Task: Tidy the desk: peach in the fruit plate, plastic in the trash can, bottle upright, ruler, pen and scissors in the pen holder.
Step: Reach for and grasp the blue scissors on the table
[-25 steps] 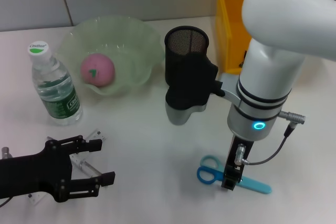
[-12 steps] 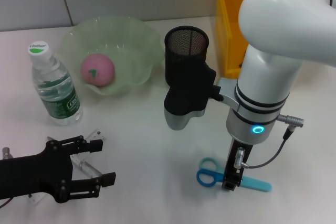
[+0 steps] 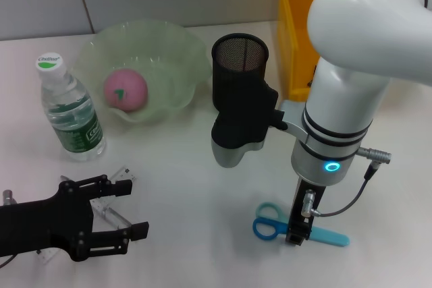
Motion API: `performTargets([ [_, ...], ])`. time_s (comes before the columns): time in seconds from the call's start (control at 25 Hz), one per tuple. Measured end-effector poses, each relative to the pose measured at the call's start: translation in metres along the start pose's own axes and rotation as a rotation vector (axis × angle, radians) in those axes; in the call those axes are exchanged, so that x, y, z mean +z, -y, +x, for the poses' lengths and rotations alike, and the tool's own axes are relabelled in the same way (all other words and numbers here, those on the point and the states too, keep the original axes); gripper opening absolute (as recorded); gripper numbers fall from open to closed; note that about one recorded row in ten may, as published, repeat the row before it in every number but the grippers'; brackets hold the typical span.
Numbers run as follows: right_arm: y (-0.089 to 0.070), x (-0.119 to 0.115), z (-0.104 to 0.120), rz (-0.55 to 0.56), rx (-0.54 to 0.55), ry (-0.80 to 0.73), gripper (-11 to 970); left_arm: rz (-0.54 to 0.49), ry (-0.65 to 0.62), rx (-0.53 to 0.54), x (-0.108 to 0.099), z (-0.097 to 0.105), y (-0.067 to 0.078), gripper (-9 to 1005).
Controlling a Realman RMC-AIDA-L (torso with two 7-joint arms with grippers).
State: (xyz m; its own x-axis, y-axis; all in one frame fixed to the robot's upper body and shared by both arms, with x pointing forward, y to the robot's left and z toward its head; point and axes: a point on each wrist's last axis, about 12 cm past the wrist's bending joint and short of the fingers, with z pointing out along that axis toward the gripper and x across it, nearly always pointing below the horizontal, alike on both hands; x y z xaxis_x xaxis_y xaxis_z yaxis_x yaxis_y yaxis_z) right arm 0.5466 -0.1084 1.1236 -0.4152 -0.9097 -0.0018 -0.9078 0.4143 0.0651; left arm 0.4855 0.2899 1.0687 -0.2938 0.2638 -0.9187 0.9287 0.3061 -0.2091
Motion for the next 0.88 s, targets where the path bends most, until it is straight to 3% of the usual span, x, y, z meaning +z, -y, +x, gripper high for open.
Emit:
performTargets([
  [0.88, -0.0015, -0.0003, -0.0005, 0.011, -0.023, -0.007, 294, 0.001, 0.0, 0.002, 0.0005, -0.0008, -0.0005, 813],
])
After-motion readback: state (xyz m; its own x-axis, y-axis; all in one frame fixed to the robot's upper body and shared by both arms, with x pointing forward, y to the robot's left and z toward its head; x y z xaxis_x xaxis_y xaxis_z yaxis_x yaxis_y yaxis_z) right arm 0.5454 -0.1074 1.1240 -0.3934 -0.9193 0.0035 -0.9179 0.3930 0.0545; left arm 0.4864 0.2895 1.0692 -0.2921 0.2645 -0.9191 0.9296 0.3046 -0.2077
